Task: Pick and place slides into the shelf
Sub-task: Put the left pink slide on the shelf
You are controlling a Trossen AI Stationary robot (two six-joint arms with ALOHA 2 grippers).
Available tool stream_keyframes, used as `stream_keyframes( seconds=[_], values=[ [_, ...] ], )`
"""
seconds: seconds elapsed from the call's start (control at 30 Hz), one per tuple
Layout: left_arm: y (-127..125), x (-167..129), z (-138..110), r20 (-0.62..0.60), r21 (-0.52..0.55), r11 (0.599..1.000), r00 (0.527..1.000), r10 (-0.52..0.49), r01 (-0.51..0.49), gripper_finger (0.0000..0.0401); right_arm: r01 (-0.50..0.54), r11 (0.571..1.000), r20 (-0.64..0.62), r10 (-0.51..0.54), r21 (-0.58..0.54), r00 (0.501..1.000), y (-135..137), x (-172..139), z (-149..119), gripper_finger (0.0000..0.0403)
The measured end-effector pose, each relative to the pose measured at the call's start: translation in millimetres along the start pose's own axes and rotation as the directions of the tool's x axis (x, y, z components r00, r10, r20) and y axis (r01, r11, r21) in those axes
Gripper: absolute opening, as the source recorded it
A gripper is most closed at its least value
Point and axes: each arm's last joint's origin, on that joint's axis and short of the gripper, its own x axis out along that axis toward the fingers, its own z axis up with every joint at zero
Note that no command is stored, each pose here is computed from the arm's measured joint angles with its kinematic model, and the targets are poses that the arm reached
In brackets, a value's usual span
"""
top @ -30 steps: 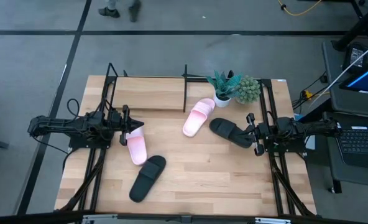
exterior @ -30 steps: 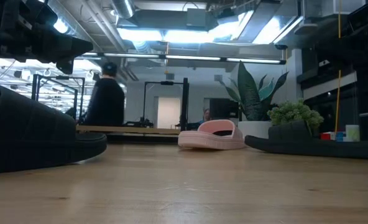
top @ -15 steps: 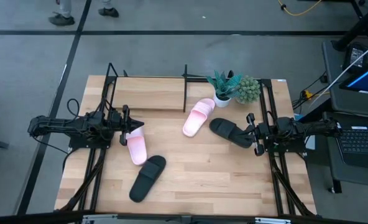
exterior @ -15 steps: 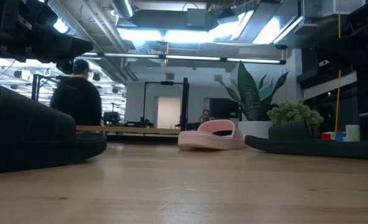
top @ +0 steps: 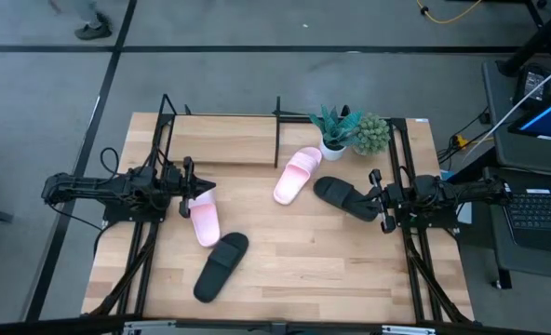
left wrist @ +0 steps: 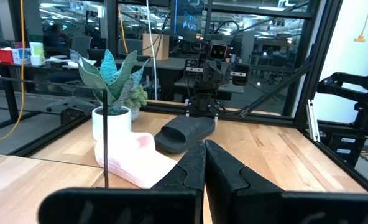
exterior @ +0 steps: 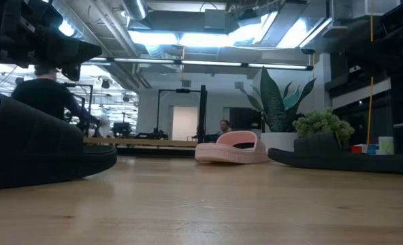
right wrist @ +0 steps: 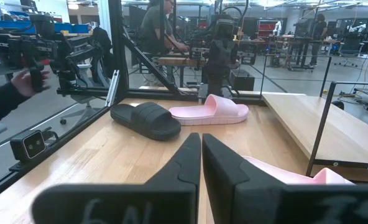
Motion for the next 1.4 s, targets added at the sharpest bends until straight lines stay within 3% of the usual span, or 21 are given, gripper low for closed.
stream_keyframes(
  seconds=[0.57, 0.77, 0.87, 1.07, 1.27, 1.4],
  values=[
    [-0.1, 0.0, 0.5, 0.004, 0.066, 0.998, 1.000, -0.002, 0.002, 0.0000, 0.000, 1.000, 0.000, 0.000, 0.000, 1.000, 0.0, 0.0, 0.0, 0.0019],
    [-4.5, -0.4, -1.2, -0.022, 0.094, 0.983, 0.987, -0.157, 0.159, 0.0000, 0.000, 1.000, 0.000, 0.000, -0.026, 1.000, 0.0, 0.0, 0.0, 0.0013],
    [-5.0, -0.5, -1.7, -0.028, 0.090, 0.980, 0.984, -0.176, 0.178, 0.0000, -0.010, 1.000, 0.000, 0.010, -0.025, 1.000, 0.3, 0.0, -0.1, 0.0005],
    [-3.8, -0.8, -9.6, -0.108, 0.060, 0.986, 0.983, -0.149, 0.156, 0.0000, -0.058, 0.998, -0.005, 0.057, -0.030, 0.998, 1.7, 0.4, -0.4, 0.0004],
    [2.7, -0.8, -11.9, -0.119, 0.083, 0.995, 0.991, 0.068, -0.058, 0.0000, 0.043, 0.999, -0.024, -0.044, -0.029, 0.999, -1.3, 1.9, -1.8, 0.0004],
    [2.0, -1.0, -13.3, -0.135, 0.096, 0.995, 0.990, 0.041, -0.028, 0.0000, 0.052, 0.998, -0.034, -0.053, -0.029, 0.998, -1.6, 2.7, -2.7, 0.0004]
  ],
)
